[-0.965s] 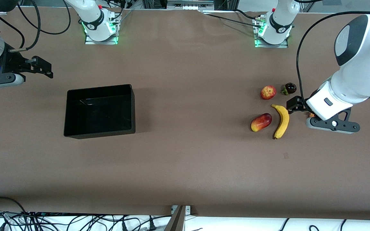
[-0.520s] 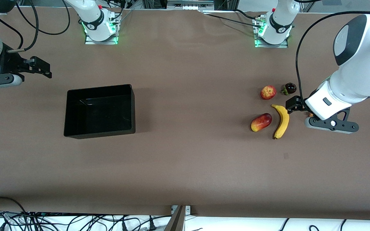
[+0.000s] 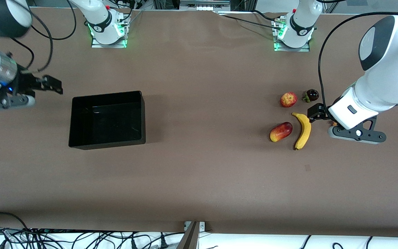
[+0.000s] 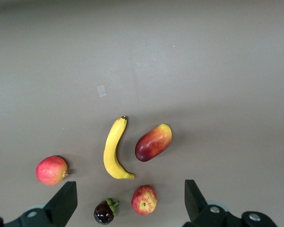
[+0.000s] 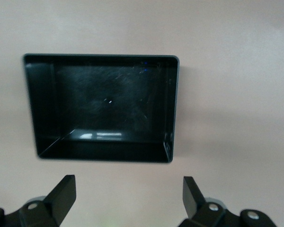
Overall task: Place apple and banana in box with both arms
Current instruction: 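Reach the right gripper to the edge of the black box, then slide the black box with the right gripper toward the fruits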
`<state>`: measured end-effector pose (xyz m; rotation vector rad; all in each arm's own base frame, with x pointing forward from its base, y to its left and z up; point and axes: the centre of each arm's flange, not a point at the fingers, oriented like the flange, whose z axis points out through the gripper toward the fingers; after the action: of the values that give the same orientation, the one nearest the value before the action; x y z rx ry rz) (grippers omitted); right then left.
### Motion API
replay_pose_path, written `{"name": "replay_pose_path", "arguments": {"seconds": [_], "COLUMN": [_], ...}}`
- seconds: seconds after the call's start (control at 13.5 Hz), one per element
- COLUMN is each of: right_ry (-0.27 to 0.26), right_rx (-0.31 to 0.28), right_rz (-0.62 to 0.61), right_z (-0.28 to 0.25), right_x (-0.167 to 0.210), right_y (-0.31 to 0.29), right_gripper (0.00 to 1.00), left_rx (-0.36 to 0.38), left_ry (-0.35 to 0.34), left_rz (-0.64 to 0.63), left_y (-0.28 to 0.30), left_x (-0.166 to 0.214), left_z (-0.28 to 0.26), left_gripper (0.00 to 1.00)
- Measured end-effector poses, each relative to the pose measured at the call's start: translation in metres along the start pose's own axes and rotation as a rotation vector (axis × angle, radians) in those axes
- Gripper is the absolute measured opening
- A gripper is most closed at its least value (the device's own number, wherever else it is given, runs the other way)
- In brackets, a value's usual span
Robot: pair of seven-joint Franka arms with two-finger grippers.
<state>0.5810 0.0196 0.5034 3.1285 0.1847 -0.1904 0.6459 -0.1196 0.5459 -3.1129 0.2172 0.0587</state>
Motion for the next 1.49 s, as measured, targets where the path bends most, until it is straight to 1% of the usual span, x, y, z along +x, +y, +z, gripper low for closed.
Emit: {"name": "replay_pose_path", "arguments": {"seconds": [0.22, 0.3, 0.37, 0.52, 0.59, 0.74, 0.89, 0.97, 1.19, 1.26, 1.41, 1.49], "right_ry": [0.004, 0.010, 0.023, 0.060, 0.071, 0.066, 0.048, 0.040, 0.037, 0.036, 0.033, 0.026], "right_rx": [-0.009, -0.012, -0.015, -0.022, -0.024, -0.024, -0.021, -0.019, -0.018, -0.018, -0.017, -0.013], "right_rz": [0.017, 0.023, 0.030, 0.035, 0.038, 0.041, 0.041, 0.043, 0.046, 0.047, 0.047, 0.046], "right_z": [0.080, 0.106, 0.131, 0.179, 0.201, 0.234, 0.251, 0.254, 0.256, 0.255, 0.254, 0.252], "right_x": [0.032, 0.039, 0.043, 0.041, 0.035, 0.022, 0.012, 0.010, 0.008, 0.008, 0.008, 0.008], "right_y": [0.026, 0.035, 0.043, 0.055, 0.059, 0.061, 0.060, 0.060, 0.062, 0.062, 0.063, 0.061], "right_gripper": [1.00, 1.00, 1.00, 1.00, 1.00, 1.00, 0.95, 0.85, 0.47, 0.37, 0.13, 0.05], "left_rx": [0.004, 0.007, 0.008, 0.011, 0.014, 0.019, 0.020, 0.020, 0.020, 0.020, 0.020, 0.020], "left_ry": [-0.011, -0.008, 0.010, 0.074, 0.094, 0.100, 0.105, 0.108, 0.107, 0.108, 0.111, 0.113], "left_rz": [-0.013, -0.017, -0.024, -0.038, -0.044, -0.048, -0.047, -0.047, -0.046, -0.046, -0.045, -0.046], "left_y": [-0.008, -0.010, -0.014, -0.024, -0.028, -0.030, -0.029, -0.028, -0.028, -0.028, -0.028, -0.027], "left_x": [-0.011, -0.016, -0.021, -0.034, -0.044, -0.062, -0.069, -0.070, -0.070, -0.070, -0.070, -0.069], "left_z": [-0.015, -0.021, -0.025, -0.018, -0.010, -0.005, -0.009, -0.010, -0.009, -0.008, -0.008, -0.009], "left_gripper": [1.00, 1.00, 1.00, 1.00, 1.00, 1.00, 1.00, 1.00, 1.00, 1.00, 1.00, 1.00]}}
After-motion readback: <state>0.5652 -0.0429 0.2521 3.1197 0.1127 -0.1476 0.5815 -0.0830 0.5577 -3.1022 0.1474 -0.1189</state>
